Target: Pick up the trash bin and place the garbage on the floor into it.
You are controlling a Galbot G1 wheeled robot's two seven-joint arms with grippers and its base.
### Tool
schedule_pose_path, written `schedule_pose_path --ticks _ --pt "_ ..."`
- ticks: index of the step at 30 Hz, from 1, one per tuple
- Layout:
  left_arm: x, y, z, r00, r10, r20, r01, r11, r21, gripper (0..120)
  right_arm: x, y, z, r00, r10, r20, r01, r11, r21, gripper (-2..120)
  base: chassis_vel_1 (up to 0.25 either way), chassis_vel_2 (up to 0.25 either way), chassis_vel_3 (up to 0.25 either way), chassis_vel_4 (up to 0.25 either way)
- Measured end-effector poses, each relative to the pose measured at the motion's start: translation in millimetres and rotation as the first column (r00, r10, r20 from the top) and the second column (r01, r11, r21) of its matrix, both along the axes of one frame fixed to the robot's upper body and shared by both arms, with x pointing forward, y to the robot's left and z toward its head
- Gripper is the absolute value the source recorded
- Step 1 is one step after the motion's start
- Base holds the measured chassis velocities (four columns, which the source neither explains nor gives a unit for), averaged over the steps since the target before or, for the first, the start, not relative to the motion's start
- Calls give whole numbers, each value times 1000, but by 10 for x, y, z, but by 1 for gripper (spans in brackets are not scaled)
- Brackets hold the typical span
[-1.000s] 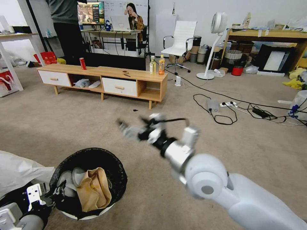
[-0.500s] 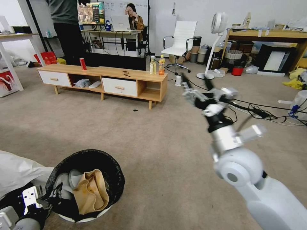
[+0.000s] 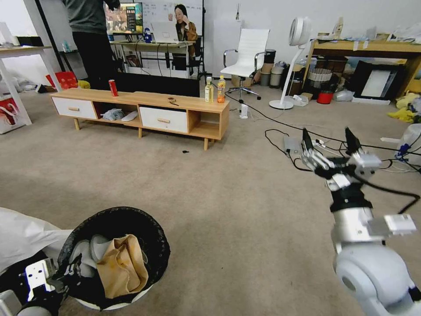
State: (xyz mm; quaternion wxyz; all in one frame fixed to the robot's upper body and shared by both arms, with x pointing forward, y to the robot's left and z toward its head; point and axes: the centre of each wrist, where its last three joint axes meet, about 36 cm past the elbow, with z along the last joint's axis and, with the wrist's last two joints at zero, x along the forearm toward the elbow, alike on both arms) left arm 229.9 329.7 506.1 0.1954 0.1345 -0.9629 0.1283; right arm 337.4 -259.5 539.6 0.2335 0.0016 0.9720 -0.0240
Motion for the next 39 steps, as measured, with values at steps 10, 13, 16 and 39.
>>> schedule_pose_path --ticks 10,13,16,39 --pt "-6 -72 -9 1000 -20 0 20 1000 13 5 -313 117 -311 993 -77 -89 71 995 -68 100 0 0 0 0" --pt "-6 -88 4 1000 -25 6 25 1000 13 5 -351 143 -368 990 -83 -116 76 995 -62 100 0 0 0 0" --pt "-2 -101 19 999 -32 11 32 999 11 5 -378 156 -423 986 -89 -141 81 995 -62 100 0 0 0 0" --pt "32 -130 1 997 -74 23 75 997 -15 5 -510 195 -613 975 -130 -178 122 991 -53 100 0 0 0 0"
